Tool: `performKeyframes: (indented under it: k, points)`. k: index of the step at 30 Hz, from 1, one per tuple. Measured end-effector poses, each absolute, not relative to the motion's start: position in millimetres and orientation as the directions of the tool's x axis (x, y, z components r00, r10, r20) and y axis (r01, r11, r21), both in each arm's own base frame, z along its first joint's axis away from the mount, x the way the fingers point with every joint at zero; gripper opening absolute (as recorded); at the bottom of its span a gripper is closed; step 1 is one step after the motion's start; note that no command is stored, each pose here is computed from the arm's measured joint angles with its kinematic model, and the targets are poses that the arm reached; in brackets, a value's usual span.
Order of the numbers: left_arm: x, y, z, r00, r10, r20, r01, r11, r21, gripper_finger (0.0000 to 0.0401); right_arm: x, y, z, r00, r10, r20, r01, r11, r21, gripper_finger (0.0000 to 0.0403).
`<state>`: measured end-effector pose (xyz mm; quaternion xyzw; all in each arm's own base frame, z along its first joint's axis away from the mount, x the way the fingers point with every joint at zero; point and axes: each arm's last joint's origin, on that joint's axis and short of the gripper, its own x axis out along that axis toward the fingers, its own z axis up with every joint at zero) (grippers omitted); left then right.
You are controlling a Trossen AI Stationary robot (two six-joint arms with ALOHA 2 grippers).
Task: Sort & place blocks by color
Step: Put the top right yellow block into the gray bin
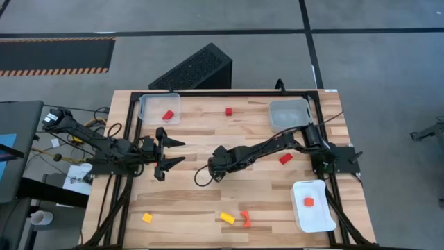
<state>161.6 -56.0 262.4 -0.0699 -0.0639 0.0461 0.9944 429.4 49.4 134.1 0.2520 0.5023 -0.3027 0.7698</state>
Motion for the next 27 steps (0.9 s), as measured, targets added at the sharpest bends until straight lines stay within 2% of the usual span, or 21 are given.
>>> performKeyframes:
  k: [4, 10, 18, 27]
  points:
    - [163.2, -56.5, 260.8, 0.988, 0.109, 0.111, -0.091, 0.984, -0.15, 0.0245, 427.2, 49.5, 131.7, 0.307, -0.203, -0.93, 0.715, 0.694, 0.084, 0.0226]
    - [163.3, -55.9, 260.5, 0.985, 0.133, 0.108, -0.116, 0.981, -0.155, 0.0245, 425.8, 51.6, 131.7, 0.292, -0.16, -0.943, 0.658, 0.749, 0.076, 0.0092]
    - [163.4, -55.6, 259.6, 0.985, 0.144, 0.098, -0.129, 0.98, -0.15, 0.0245, 418.3, 50.7, 149.6, 0.293, -0.152, -0.944, 0.605, 0.794, 0.06, 0.0088]
    - [163.4, -55.2, 258.3, 0.984, 0.157, 0.086, -0.143, 0.978, -0.149, 0.0245, 395.7, 47.6, 208.5, 0.404, -0.302, -0.864, 0.623, 0.782, 0.018, 0.0088]
